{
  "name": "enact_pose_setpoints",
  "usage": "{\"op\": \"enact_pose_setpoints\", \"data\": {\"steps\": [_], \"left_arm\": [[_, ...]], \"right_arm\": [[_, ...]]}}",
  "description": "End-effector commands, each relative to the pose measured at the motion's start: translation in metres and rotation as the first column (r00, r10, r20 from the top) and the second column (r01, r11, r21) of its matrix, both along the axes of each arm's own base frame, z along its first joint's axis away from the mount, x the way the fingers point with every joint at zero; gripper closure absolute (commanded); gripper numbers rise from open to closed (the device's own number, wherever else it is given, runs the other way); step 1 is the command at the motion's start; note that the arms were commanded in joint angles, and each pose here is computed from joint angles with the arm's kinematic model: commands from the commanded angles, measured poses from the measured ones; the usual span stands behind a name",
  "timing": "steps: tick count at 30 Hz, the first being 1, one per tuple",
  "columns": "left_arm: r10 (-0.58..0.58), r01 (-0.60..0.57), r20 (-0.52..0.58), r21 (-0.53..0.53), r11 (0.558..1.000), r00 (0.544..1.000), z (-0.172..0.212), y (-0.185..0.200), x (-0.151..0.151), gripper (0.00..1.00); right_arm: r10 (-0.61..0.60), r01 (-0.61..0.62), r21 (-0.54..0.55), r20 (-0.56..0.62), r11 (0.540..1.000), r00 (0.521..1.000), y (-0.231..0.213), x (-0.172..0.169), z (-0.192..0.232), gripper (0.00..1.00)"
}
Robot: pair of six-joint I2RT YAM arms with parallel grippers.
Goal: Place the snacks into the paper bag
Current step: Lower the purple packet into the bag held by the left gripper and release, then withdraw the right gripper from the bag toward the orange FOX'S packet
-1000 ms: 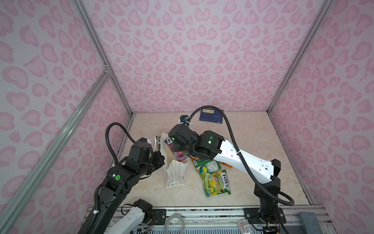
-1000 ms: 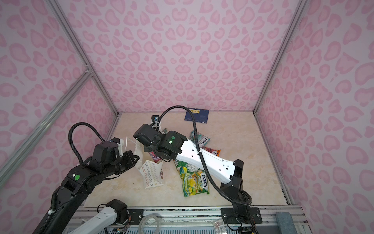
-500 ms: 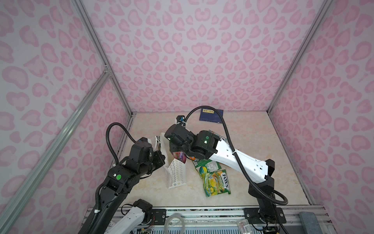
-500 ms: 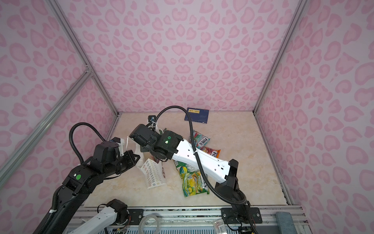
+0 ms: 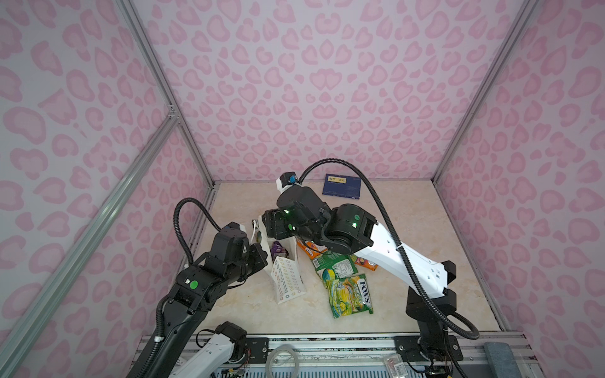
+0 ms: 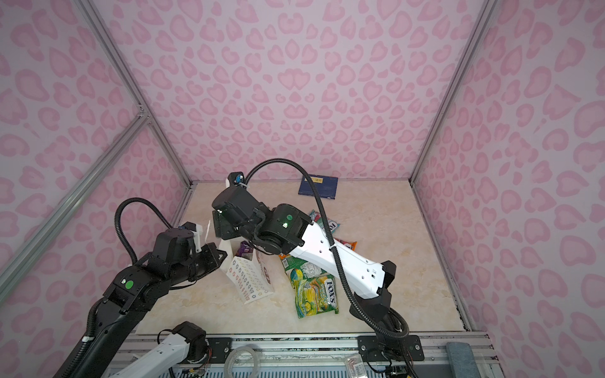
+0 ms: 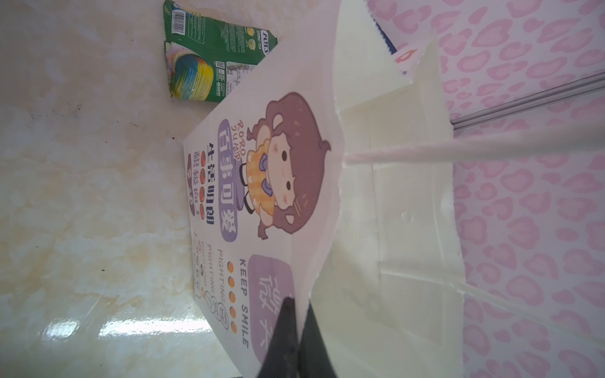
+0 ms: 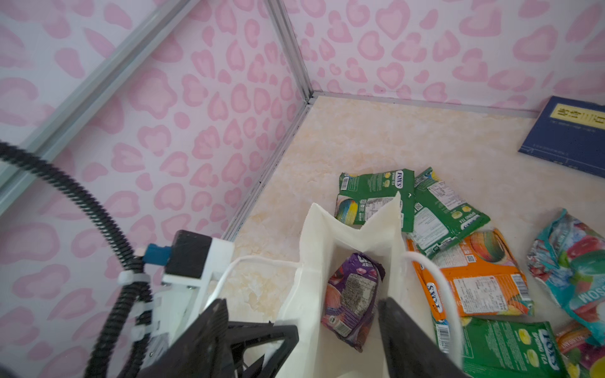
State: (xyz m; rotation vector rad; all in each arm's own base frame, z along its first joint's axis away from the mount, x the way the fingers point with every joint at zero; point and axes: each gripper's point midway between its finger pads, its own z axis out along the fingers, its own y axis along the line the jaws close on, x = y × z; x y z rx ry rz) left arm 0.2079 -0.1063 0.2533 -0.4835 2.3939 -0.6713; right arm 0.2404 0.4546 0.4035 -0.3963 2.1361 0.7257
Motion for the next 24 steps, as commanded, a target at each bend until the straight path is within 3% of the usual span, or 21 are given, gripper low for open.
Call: {"op": "enact_pose_setpoints", "data": {"steps": [1,5,9,14,20,24], "left_arm": [[-0.008,0.008,0.015,0.010,1.000,1.000,0.001,0.000,0.002,0.97],[0.005,-0.006,0.018,0.040,0.999,1.000,0.002,0.005,0.004,0.97],[-0.001,-0.001,0.025,0.070,0.998,1.000,0.006,0.007,0.005,0.96],[-0.020,0.017,0.021,0.107,0.994,1.000,0.006,0.008,0.008,0.96],[-0.038,0.037,0.014,0.115,0.993,0.999,0.005,0.006,0.008,0.96],[-0.047,0.046,0.012,0.119,0.992,0.999,0.005,0.006,0.007,0.96]], "right_arm": [[0.087,-0.088,0.011,0.064,0.996,0.994,-0.002,-0.010,0.023,0.22],[0.101,-0.099,-0.028,0.099,0.995,0.990,-0.025,-0.015,0.032,0.17],[0.001,0.017,-0.128,0.140,0.992,0.990,-0.080,-0.006,0.026,0.09],[-0.157,0.162,-0.086,0.061,0.983,0.986,-0.172,0.013,-0.009,0.04],[-0.427,0.430,0.035,-0.080,0.902,0.901,-0.308,0.028,-0.081,0.03],[-0.494,0.514,0.067,-0.194,0.855,0.847,-0.355,0.030,-0.134,0.03]]}}
